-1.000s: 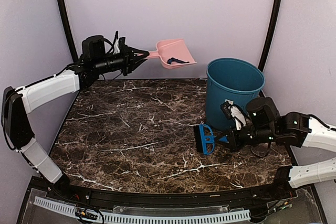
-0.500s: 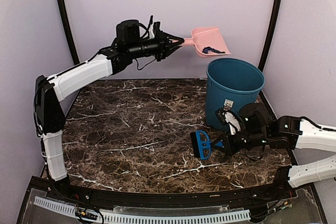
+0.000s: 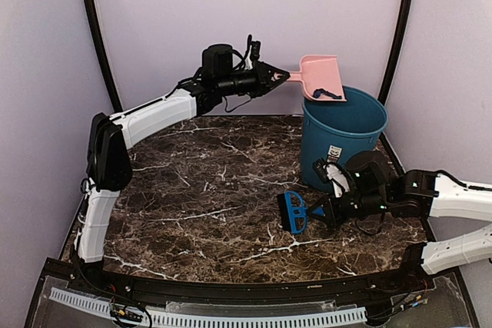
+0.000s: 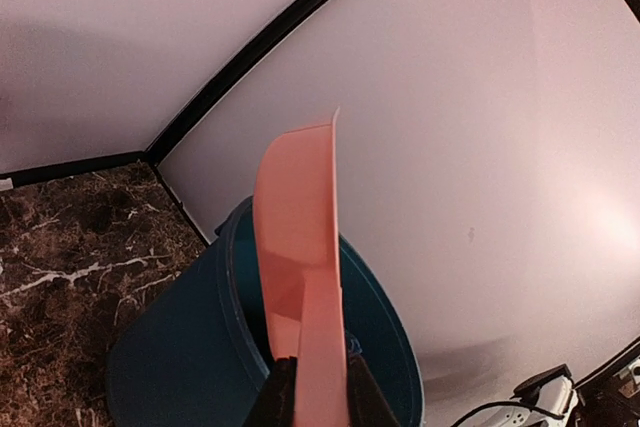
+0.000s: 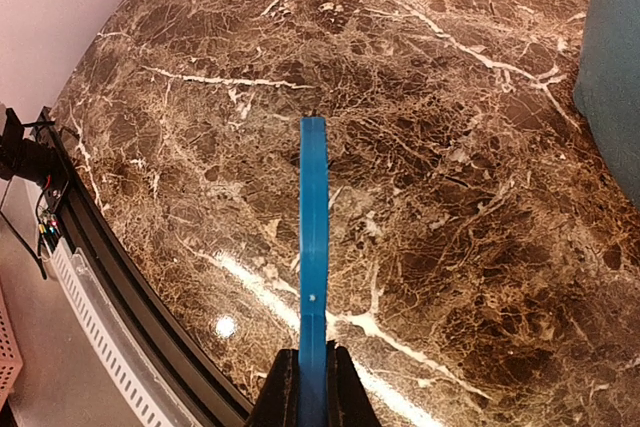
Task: Sweep away the paper scraps from the table
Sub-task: Dump the paper scraps in the dustpan into the trash bin.
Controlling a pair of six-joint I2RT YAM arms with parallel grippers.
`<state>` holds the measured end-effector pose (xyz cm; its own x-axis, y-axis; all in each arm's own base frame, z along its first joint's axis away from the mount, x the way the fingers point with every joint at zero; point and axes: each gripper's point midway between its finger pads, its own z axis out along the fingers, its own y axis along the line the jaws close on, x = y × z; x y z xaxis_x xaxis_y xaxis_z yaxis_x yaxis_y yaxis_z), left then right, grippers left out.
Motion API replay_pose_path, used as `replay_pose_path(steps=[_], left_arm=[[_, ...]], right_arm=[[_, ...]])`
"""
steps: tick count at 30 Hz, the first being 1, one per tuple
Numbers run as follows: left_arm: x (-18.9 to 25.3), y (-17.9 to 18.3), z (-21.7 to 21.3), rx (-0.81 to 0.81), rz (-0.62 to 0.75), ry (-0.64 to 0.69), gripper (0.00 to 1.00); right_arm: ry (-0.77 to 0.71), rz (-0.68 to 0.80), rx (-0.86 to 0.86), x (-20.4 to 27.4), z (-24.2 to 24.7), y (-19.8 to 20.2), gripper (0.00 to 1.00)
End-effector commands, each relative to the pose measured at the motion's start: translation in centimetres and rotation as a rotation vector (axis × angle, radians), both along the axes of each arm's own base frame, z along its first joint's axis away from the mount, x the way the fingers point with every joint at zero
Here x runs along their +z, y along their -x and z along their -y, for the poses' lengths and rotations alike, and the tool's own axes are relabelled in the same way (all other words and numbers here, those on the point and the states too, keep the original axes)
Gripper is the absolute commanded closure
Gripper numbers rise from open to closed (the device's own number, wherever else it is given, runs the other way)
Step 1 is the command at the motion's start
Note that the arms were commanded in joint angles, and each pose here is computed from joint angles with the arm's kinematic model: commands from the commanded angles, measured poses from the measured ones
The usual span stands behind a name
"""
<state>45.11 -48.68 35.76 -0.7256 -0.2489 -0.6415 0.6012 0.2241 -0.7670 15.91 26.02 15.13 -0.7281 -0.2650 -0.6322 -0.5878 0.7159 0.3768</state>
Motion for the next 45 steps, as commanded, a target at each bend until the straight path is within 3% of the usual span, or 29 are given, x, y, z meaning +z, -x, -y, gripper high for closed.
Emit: replay_pose_path(steps=[1, 11, 18, 39, 45], left_arm=[[6.1, 1.7, 0.1, -0.037, 0.329, 0.069, 1.0], [6.8, 3.6, 0.8, -0.127, 0.594, 0.068, 1.0], [6.6, 3.6, 1.6, -0.072, 0.768, -0.055, 1.0], [9.0, 6.3, -0.2, 0.014, 1.114, -0.216, 1.0], [10.3, 7.7, -1.3, 0.04, 1.186, -0.195, 1.0]], right_arm=[[-0.041, 0.015, 0.008, 0.7, -0.9, -0.2, 1.0], [-0.036, 0.013, 0.015, 0.6, -1.1, -0.2, 1.0], [-0.033, 0.009, 0.019, 0.5, -1.2, -0.3, 1.0], [-0.03, 0.011, 0.018, 0.5, -1.3, -0.4, 1.0], [-0.03, 0.011, 0.021, 0.5, -1.5, -0.5, 1.0]])
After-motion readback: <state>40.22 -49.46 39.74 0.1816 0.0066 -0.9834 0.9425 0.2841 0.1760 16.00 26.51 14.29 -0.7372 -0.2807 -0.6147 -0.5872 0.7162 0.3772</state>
